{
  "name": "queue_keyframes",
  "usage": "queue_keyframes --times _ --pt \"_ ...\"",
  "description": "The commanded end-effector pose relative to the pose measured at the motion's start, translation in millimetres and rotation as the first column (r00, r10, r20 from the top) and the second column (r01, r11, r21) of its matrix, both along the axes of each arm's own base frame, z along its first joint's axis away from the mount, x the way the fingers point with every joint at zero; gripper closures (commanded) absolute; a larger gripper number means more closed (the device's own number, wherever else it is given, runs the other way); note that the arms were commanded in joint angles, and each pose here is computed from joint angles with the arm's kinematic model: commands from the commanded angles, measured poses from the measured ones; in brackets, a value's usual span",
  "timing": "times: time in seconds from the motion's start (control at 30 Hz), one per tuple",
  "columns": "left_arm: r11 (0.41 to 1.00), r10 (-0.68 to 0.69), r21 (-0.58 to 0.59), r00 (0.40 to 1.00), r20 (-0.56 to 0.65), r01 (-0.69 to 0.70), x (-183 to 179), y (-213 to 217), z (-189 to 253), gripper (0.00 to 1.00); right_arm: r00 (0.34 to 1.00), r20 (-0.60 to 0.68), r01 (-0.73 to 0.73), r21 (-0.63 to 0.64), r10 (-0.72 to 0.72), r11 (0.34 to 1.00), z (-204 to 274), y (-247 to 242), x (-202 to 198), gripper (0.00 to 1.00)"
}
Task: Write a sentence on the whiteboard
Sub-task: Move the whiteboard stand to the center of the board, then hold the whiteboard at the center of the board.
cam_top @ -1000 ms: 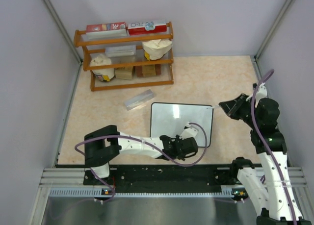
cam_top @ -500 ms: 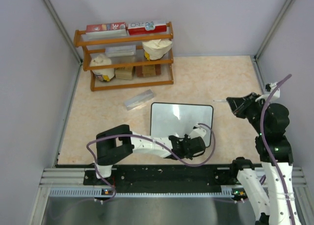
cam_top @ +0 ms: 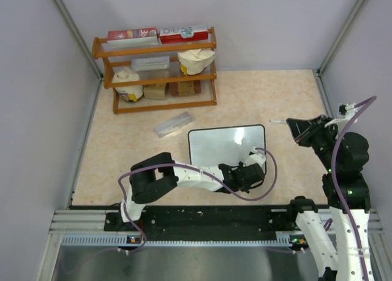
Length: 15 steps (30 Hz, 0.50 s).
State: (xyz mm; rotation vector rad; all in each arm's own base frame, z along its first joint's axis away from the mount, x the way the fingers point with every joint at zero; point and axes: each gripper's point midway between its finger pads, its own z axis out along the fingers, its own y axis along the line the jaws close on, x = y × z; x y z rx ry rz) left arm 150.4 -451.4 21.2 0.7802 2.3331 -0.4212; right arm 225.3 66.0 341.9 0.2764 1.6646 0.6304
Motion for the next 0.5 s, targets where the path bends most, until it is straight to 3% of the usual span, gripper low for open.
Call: queue_keyframes --times 0.0,0.47 --pt "0.999 -0.004 0.047 1.000 -0.029 0.005 10.4 4.5 -23.0 1.00 0.997 0.080 -0.006 0.014 0.004 1.000 28.1 0.7 -7.2 1.00" --pt "1.000 0.002 -0.003 0.999 -0.049 -0.002 34.3 -17.9 -26.1 1.00 0.998 0.058 -0.036 0.011 0.035 0.999 20.2 5.6 -1.9 1.00"
